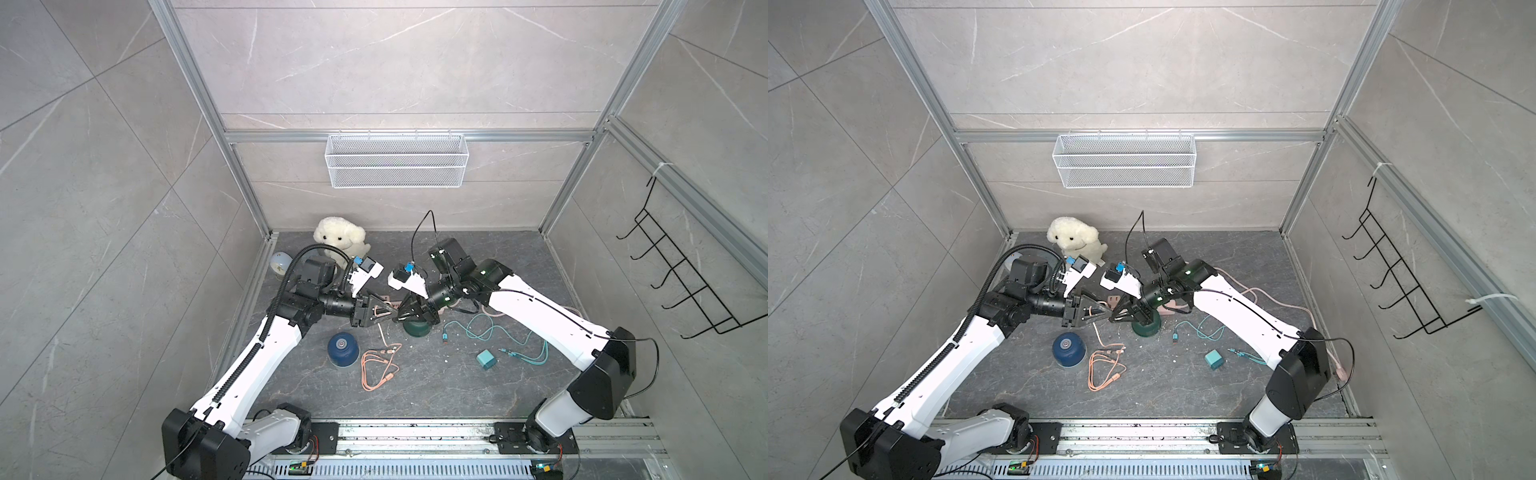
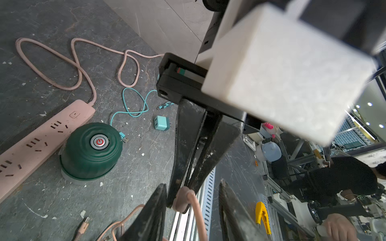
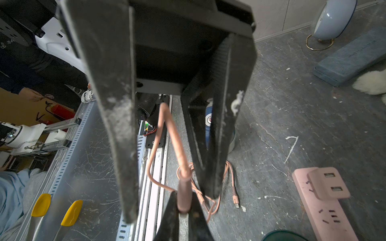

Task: Charge the cordless meat grinders
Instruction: Pick up the charging cable from the center of the board.

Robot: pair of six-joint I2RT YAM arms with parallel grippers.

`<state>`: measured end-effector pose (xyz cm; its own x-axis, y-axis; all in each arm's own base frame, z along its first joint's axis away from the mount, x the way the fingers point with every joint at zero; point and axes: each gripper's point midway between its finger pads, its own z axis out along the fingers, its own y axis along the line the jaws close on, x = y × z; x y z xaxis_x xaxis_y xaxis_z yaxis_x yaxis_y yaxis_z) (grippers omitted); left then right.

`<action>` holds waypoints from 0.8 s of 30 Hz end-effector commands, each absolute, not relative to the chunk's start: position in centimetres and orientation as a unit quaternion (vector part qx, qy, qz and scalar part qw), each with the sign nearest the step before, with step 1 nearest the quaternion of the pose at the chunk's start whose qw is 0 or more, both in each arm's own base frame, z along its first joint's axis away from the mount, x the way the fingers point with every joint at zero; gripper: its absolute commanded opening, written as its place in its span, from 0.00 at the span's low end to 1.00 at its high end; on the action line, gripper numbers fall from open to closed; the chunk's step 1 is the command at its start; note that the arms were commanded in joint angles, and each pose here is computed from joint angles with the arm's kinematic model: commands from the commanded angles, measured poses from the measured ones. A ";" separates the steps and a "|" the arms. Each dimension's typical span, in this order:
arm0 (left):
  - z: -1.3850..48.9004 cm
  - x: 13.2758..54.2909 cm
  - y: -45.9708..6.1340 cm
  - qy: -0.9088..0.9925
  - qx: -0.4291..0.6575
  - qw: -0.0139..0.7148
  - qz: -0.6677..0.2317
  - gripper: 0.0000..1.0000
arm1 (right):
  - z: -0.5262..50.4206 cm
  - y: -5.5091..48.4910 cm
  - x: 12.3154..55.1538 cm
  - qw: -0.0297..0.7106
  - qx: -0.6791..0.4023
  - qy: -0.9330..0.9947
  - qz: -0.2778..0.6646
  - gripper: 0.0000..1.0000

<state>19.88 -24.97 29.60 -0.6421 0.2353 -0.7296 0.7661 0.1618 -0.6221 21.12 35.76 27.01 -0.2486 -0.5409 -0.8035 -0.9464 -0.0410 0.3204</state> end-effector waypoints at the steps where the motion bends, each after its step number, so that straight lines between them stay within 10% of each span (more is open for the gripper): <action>1: 30.8 19.2 -25.0 0.706 0.365 0.247 -0.554 0.35 | 27.8 35.9 21.0 0.231 -0.575 0.645 0.447 0.08; 12: 30.6 19.1 -25.1 0.708 0.365 0.242 -0.553 0.00 | 27.4 36.1 21.1 0.222 -0.572 0.650 0.448 0.09; 24: 26.3 27.0 -21.4 0.842 0.227 0.337 -0.354 0.00 | 26.0 33.4 24.9 0.256 -0.493 0.738 0.383 0.38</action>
